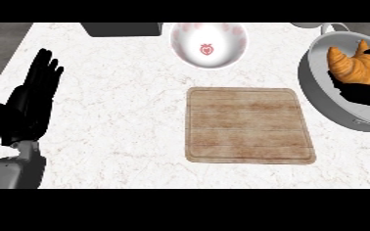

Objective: Pick the croissant from the cutting board and place it in the pot

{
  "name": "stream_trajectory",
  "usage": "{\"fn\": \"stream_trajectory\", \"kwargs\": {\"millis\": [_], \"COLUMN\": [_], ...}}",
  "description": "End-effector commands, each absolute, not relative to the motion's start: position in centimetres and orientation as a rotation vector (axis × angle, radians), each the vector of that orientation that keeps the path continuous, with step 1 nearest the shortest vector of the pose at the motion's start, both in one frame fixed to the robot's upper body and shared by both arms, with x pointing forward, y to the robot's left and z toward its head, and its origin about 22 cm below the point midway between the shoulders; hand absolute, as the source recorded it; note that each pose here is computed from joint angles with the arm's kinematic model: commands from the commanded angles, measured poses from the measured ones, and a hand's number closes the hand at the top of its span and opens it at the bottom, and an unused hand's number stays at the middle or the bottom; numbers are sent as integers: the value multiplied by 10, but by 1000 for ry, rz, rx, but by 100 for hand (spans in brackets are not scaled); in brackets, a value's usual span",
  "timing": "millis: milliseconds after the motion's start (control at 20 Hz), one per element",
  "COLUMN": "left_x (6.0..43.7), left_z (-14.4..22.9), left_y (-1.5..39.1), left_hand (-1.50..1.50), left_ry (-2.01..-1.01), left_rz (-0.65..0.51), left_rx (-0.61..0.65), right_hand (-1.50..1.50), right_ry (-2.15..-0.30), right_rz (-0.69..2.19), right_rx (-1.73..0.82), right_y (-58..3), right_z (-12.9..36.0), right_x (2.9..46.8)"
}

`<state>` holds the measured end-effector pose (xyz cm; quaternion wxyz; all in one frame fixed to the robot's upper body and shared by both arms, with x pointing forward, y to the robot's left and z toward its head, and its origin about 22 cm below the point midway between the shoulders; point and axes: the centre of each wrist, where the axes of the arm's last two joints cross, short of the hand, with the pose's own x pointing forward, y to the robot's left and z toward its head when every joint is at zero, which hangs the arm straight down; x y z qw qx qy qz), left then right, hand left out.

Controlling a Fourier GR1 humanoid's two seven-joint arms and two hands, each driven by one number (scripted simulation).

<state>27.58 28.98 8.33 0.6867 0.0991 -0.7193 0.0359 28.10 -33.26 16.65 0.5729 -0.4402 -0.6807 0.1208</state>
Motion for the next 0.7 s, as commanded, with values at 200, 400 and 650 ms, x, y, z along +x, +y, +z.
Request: {"fn": "stream_trajectory", "kwargs": {"millis": [200,400,650], "left_x": [287,283,292], "left_z": [90,85,76], "left_y": [290,282,274], "left_hand": [0,0,0], "left_ry": [-1630,-1622,-1625], "left_rz": [61,48,45], "left_rx": [209,173,196], "right_hand": [150,150,150], "right_ry": [-1496,-1381,-1347], "right_rz": [380,425,427], "right_rx": [-1333,-1486,-1467], "right_y": [-392,-403,-449], "right_z": [152,114,104], "right_x": [293,307,326]}}
